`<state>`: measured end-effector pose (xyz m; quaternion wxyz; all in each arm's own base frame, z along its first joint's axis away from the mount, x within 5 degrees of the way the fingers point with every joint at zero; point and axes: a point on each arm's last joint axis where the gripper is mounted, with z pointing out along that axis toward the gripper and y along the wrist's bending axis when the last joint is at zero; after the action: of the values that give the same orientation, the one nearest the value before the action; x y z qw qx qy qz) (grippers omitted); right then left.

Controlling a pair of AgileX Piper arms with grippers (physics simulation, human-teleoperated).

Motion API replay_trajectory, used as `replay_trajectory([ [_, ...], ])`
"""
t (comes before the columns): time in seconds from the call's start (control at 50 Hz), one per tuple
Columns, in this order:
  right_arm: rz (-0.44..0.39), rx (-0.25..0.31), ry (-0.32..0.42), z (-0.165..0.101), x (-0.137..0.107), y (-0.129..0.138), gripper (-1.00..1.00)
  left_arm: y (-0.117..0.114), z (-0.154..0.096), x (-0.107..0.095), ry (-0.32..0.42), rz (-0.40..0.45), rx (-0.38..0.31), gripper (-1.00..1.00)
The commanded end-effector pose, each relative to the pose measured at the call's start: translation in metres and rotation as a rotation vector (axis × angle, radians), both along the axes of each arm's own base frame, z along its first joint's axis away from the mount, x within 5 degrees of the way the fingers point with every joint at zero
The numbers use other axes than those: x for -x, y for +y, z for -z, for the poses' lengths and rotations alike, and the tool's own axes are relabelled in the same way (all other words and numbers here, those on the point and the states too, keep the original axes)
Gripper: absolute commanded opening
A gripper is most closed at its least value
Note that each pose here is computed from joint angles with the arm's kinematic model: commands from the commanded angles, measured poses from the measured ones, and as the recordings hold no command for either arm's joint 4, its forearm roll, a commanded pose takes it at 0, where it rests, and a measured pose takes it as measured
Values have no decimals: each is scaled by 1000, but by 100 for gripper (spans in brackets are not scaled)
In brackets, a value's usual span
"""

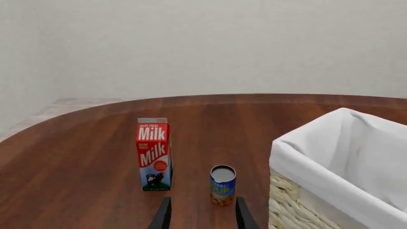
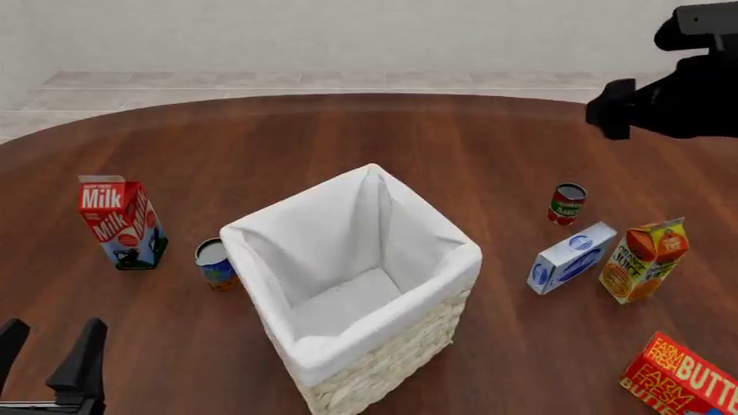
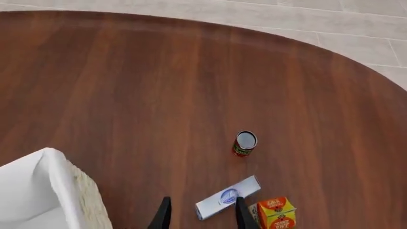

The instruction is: Pick up the tomato sauce, and put it in the basket.

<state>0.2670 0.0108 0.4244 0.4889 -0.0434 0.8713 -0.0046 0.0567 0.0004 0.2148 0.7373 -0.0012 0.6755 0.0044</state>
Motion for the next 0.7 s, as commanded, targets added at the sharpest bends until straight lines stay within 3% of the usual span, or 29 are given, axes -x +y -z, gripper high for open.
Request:
replay_trajectory([
  [0.02,42,4,106,17,-34,-12,100,0,1,0,0,0,0,100],
  [0.18,61,-16,129,22,-48,-13,100,0,-1,0,0,0,0,100],
  [0.34,73,5,170,39,-65,-23,100,0,1,0,0,0,0,100],
  [0.5,91,5,170,40,-82,-30,100,0,-5,1,0,0,0,100],
  [0.7,105,-1,180,61,-98,-35,100,0,-5,1,0,0,0,100],
])
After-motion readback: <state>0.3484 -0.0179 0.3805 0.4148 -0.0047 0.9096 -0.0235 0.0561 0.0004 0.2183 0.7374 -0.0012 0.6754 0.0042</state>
